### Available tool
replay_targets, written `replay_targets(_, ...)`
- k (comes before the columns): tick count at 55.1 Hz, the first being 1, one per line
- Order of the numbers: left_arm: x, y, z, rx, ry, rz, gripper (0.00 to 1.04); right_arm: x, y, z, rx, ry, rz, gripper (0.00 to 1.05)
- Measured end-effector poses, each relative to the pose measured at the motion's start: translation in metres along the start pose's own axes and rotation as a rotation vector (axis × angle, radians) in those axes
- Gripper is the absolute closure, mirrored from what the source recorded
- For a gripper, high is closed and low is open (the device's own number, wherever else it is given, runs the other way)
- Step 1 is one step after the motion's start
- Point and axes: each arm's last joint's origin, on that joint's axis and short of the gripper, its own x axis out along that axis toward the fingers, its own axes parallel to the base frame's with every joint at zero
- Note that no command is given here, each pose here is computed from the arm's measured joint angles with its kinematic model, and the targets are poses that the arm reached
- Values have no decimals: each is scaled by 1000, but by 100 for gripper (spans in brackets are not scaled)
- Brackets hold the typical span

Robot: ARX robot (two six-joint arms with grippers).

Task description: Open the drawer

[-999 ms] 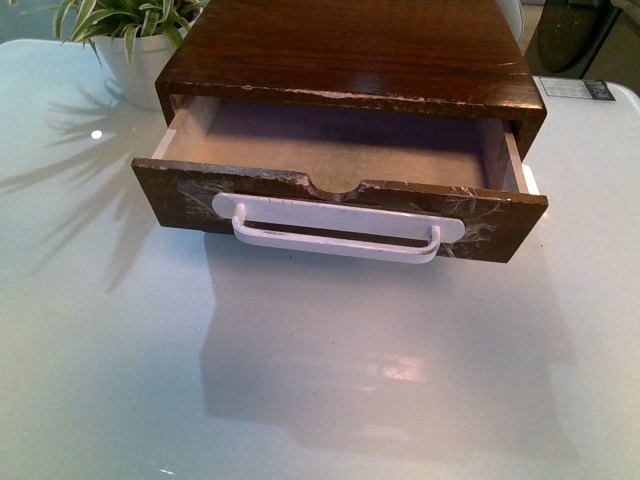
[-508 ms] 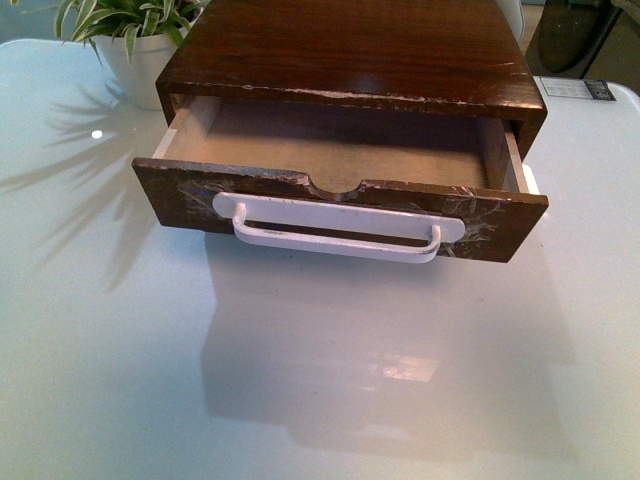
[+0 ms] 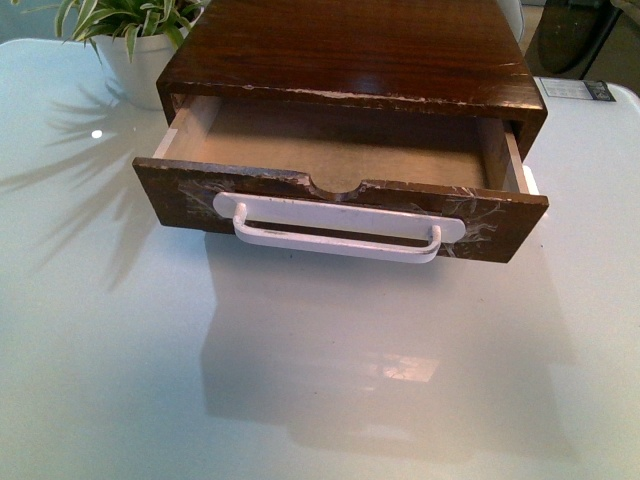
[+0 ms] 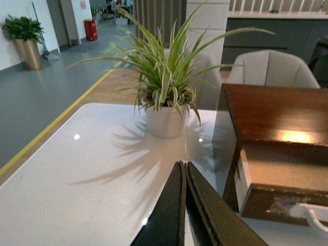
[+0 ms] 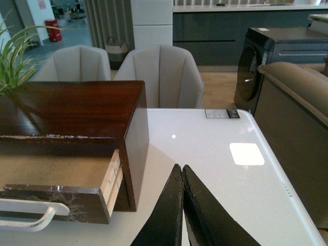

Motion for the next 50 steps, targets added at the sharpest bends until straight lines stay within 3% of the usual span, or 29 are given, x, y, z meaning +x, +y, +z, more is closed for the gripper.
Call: replay_targets(50,-29,0,-2,0,2,1,103,-14,0,-3,0,8,-1,103)
